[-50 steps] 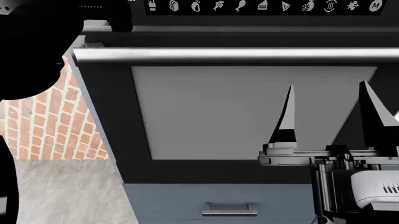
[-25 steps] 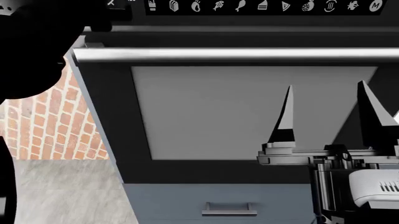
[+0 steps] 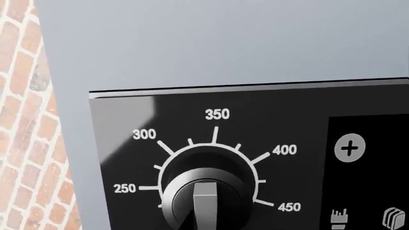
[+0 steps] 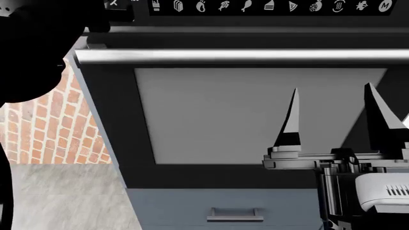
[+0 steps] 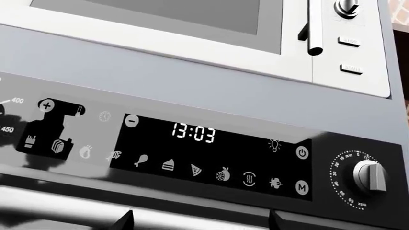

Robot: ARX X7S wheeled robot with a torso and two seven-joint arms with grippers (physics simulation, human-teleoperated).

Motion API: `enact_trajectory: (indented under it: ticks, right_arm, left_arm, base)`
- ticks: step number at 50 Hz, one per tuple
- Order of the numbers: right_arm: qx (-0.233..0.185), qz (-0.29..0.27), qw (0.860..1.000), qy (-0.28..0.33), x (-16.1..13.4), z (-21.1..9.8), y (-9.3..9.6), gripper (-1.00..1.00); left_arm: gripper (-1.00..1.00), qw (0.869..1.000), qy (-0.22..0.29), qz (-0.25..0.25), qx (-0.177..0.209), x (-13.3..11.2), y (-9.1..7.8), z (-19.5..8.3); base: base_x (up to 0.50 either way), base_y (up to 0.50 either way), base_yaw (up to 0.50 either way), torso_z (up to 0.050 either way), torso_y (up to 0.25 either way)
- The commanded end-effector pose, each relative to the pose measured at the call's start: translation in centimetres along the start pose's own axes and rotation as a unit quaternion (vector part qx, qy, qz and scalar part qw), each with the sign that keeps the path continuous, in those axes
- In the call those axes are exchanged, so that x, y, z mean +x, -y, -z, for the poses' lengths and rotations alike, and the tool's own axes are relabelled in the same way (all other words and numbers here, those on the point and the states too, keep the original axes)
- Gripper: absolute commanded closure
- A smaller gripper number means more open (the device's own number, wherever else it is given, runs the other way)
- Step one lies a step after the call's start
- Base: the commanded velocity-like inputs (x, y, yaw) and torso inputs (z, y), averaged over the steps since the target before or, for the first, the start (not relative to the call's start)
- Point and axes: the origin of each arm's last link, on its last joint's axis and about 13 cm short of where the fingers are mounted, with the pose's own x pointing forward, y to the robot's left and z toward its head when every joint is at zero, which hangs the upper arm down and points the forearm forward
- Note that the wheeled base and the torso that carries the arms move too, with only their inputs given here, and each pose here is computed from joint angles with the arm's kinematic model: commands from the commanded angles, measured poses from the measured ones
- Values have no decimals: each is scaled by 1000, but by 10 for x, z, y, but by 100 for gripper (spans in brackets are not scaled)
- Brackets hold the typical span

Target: Preheat the oven by turning the temperature knob.

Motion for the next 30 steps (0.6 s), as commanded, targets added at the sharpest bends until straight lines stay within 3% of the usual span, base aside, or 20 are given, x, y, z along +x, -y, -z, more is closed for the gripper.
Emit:
enact_trajectory:
  ticks: [1, 30]
  right_arm:
    - [0, 0, 1000, 0, 0, 0, 0, -100]
    - [2, 1, 1000, 3, 1, -1, 0, -100]
  left_arm:
    - [100, 999, 11, -3, 35, -2, 1, 0]
    - [100, 995, 17, -15, 97, -2, 3, -2]
  base:
    - [0, 0, 0, 0, 0]
    - [-1, 0, 0, 0, 2]
